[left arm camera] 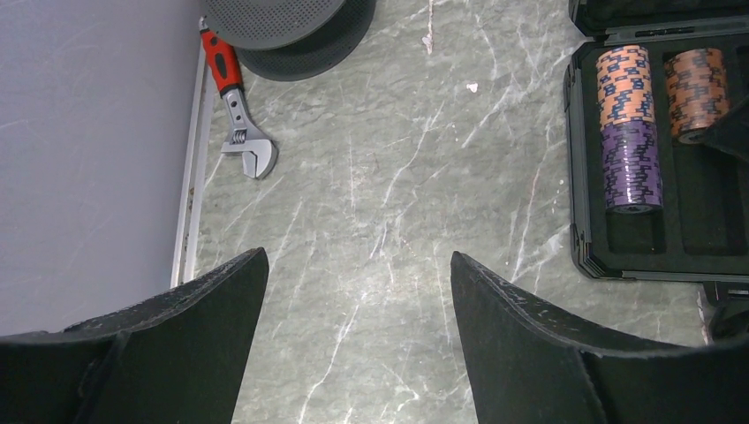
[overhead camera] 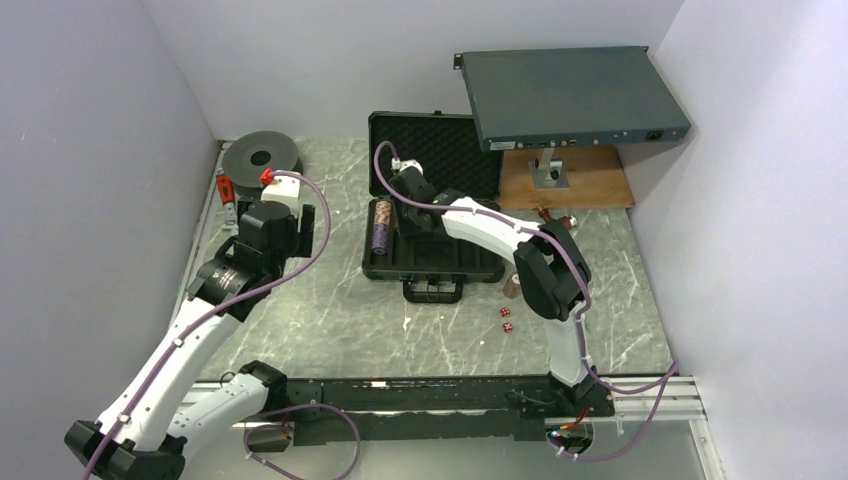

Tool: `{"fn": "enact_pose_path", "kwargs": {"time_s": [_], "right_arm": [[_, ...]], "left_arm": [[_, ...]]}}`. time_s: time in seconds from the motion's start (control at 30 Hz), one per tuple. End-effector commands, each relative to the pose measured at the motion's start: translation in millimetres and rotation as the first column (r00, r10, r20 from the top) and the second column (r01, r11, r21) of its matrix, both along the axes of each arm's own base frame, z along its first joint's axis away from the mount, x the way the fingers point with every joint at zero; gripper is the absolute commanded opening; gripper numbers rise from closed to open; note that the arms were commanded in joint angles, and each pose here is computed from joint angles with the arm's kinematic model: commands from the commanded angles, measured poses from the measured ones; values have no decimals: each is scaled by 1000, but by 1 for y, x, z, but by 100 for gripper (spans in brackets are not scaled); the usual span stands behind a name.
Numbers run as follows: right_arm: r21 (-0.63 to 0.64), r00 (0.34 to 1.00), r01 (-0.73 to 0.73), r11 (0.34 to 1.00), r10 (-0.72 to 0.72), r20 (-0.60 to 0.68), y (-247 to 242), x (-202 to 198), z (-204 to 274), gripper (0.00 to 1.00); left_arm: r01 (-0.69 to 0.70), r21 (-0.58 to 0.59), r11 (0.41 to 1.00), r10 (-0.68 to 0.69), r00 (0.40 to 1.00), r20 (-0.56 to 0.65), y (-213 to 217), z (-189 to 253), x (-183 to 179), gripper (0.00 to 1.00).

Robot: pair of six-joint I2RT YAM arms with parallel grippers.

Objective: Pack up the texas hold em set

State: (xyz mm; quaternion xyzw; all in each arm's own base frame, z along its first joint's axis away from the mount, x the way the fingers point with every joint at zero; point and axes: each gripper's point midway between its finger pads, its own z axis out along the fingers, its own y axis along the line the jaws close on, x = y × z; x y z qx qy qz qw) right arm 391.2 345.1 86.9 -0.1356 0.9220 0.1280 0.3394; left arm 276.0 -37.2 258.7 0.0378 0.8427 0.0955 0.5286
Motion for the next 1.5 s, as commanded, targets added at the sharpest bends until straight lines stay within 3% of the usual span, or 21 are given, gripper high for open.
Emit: {"fn": "enact_pose_path", "kwargs": {"time_s": [0.0, 0.33, 0.47, 0.73, 0.9, 1.0, 1.07, 1.47], "right_arm": [[33, 998, 16, 999, -18, 54, 2, 25, 13, 25], [11, 998, 5, 1000, -6, 70, -2, 34, 15, 26], [37, 996, -47, 998, 43, 83, -1, 25, 29, 31], [101, 989, -113, 988, 102, 108, -3, 3, 68, 61], [123, 985, -111, 986, 93, 145, -12, -7, 98, 73], [126, 984, -94, 988, 73, 161, -22, -14, 111, 90], [126, 984, -87, 988, 65, 167, -29, -20, 118, 97], [148, 981, -6, 989, -23, 193, -87, -74, 142, 98]], "left_arm": [[9, -13, 1000, -9, 1000, 28, -3, 5, 6, 81], [11, -13, 1000, -10, 1000, 23, -2, 3, 7, 81], [13, -17, 1000, -13, 1000, 25, -3, 4, 7, 81], [19, -25, 1000, -18, 999, 26, -3, 5, 7, 80], [23, -27, 999, -23, 999, 22, -4, 4, 7, 80], [25, -31, 999, -24, 999, 28, -4, 5, 6, 80], [34, -36, 999, -33, 999, 32, -6, 6, 6, 80], [57, -54, 997, -54, 998, 44, -9, 10, 3, 79]]}}
